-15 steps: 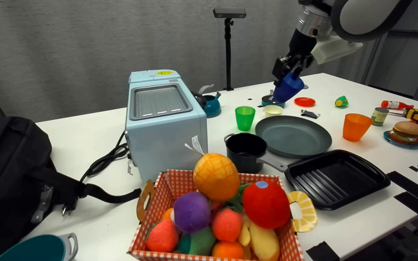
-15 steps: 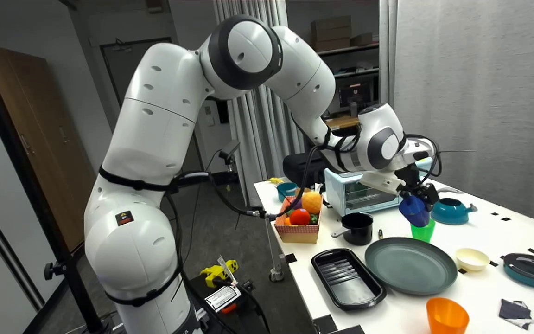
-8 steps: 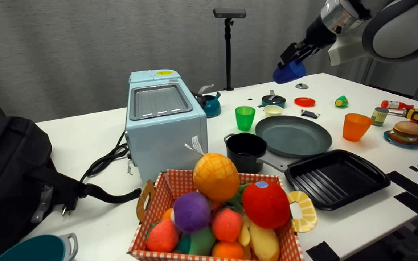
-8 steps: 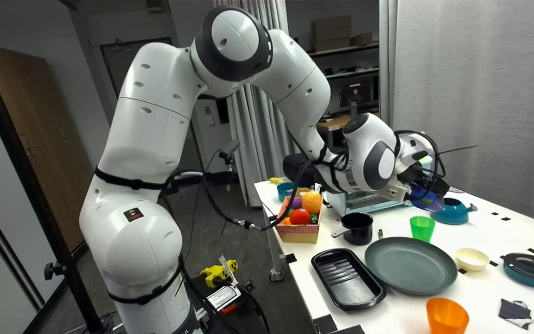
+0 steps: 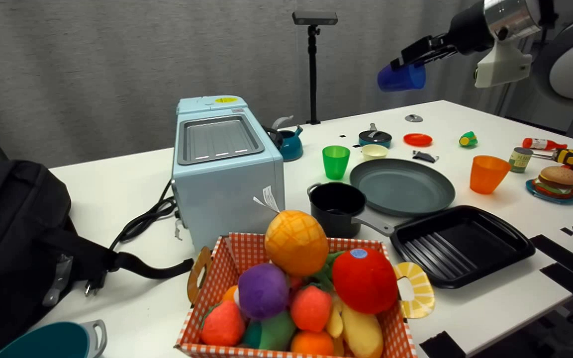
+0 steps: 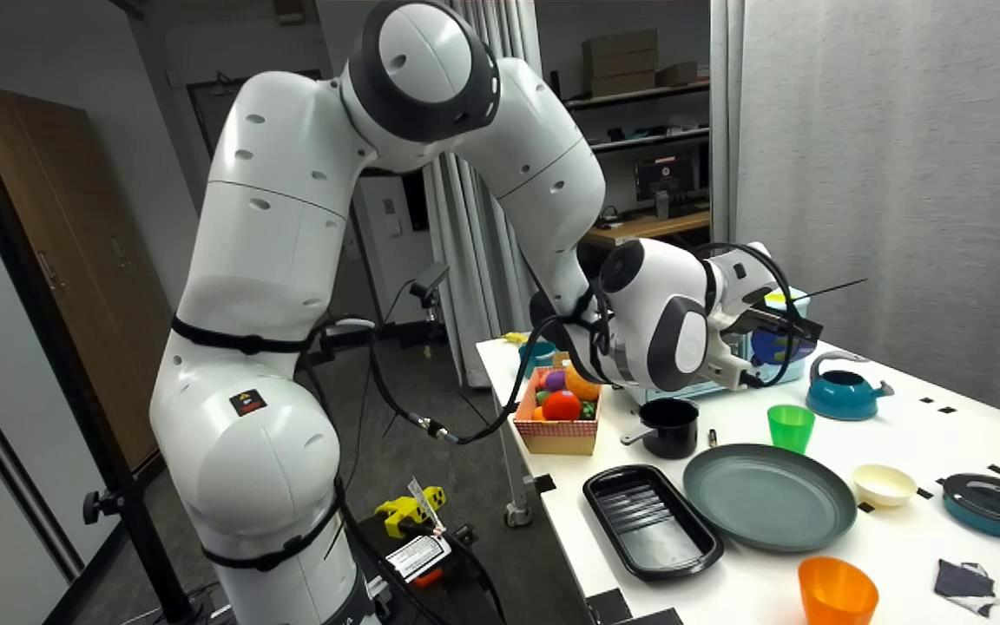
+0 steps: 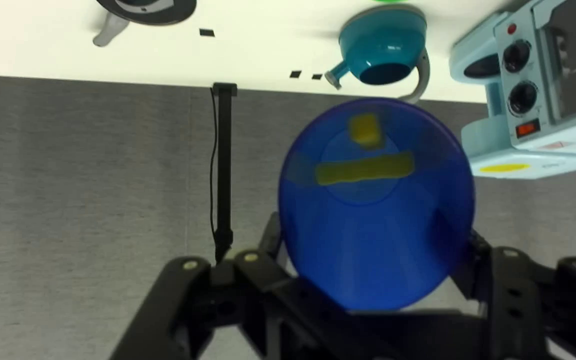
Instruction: Pick up the blue and orange cups from the table and pour their contents on the grey plate.
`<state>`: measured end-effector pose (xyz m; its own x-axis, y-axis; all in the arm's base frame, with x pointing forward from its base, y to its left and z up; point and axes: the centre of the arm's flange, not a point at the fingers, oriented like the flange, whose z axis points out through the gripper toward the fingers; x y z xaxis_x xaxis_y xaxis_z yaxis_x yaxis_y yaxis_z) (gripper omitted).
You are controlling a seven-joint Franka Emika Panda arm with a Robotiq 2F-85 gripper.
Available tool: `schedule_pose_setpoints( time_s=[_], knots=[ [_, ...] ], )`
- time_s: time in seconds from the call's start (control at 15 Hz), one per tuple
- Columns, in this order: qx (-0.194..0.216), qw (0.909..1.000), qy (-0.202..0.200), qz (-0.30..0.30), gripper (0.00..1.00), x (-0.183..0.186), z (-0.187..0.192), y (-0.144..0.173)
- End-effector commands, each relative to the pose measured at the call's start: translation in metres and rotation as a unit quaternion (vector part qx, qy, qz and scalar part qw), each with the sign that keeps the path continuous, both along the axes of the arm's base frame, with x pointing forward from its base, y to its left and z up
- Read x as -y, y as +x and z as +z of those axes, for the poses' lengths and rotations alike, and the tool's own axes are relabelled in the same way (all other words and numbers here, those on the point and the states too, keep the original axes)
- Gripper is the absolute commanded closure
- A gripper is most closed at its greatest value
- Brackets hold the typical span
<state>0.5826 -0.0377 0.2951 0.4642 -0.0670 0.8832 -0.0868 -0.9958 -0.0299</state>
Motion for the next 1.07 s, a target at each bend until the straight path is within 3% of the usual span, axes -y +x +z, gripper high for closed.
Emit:
schedule_pose_setpoints(
  time_s=[0.0, 0.67, 1.0],
  knots=[
    [0.062, 0.9978, 0.016, 0.019, 0.5, -0.004, 0.02, -0.028],
    [0.199, 0.9789, 0.033, 0.035, 0.5, 0.005, 0.051, -0.036],
    [0.252, 0.9657, 0.019, 0.06, 0.5, 0.006, 0.062, -0.033]
  ],
)
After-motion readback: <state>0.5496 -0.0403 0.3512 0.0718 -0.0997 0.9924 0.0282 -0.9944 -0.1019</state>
